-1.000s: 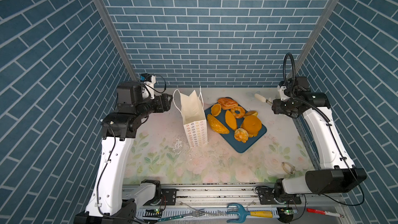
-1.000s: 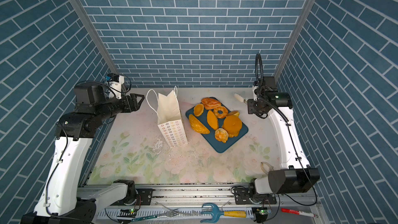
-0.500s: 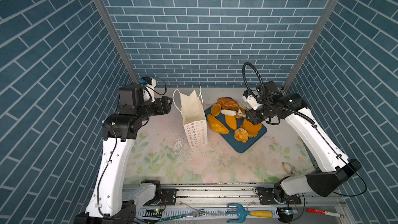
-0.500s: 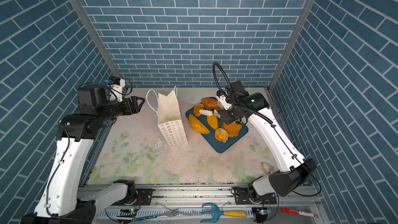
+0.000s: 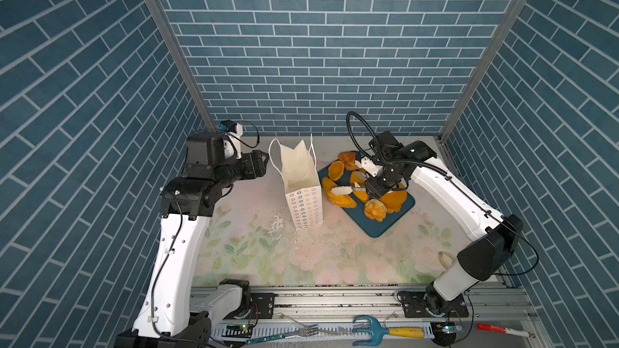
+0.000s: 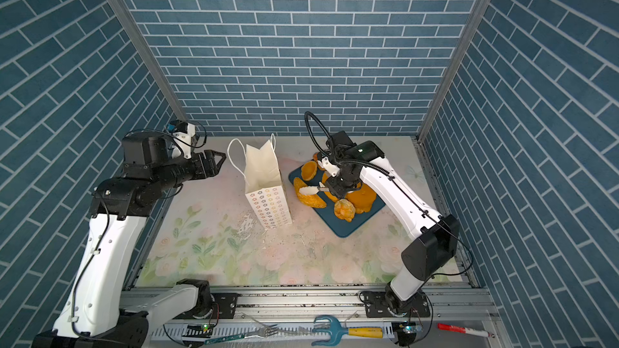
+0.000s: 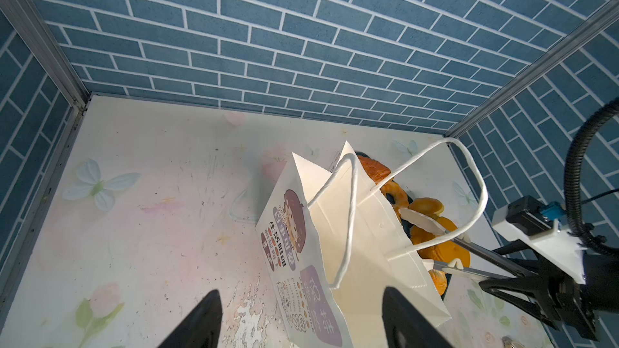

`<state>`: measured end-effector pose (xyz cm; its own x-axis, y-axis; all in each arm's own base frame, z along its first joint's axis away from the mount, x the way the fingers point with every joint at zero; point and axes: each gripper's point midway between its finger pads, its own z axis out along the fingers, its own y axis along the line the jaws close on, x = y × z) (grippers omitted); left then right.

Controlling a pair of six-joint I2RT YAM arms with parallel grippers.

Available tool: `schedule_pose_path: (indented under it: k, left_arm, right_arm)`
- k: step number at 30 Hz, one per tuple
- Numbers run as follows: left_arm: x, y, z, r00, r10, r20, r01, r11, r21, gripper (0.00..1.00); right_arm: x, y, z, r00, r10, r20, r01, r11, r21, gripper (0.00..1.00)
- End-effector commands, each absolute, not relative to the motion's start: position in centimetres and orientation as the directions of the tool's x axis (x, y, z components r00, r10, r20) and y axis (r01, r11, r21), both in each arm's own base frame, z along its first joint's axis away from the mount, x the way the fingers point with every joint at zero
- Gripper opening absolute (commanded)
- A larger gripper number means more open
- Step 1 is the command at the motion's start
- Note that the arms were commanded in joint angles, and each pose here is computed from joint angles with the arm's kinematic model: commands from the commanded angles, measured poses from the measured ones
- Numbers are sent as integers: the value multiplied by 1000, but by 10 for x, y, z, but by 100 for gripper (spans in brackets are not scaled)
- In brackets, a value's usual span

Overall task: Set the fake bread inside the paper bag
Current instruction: 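Lower the tongs onto the long sugar-coated loaf on the tray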

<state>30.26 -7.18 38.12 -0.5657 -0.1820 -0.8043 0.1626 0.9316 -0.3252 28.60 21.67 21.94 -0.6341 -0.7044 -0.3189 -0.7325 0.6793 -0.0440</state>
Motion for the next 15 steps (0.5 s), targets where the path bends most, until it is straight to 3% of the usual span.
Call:
schedule_pose_path:
  k: [1, 15]
  left_arm:
    - [302, -72, 389, -544, -187, -818, 164, 932, -323, 77]
    - [305, -78, 388, -550, -180, -816, 169, 932, -320, 77]
  right_arm:
    - [286, 234, 225, -585, -730, -353, -773, 634, -32, 55]
    - [300, 249, 189, -620, -734, -278, -756, 653, -36, 52]
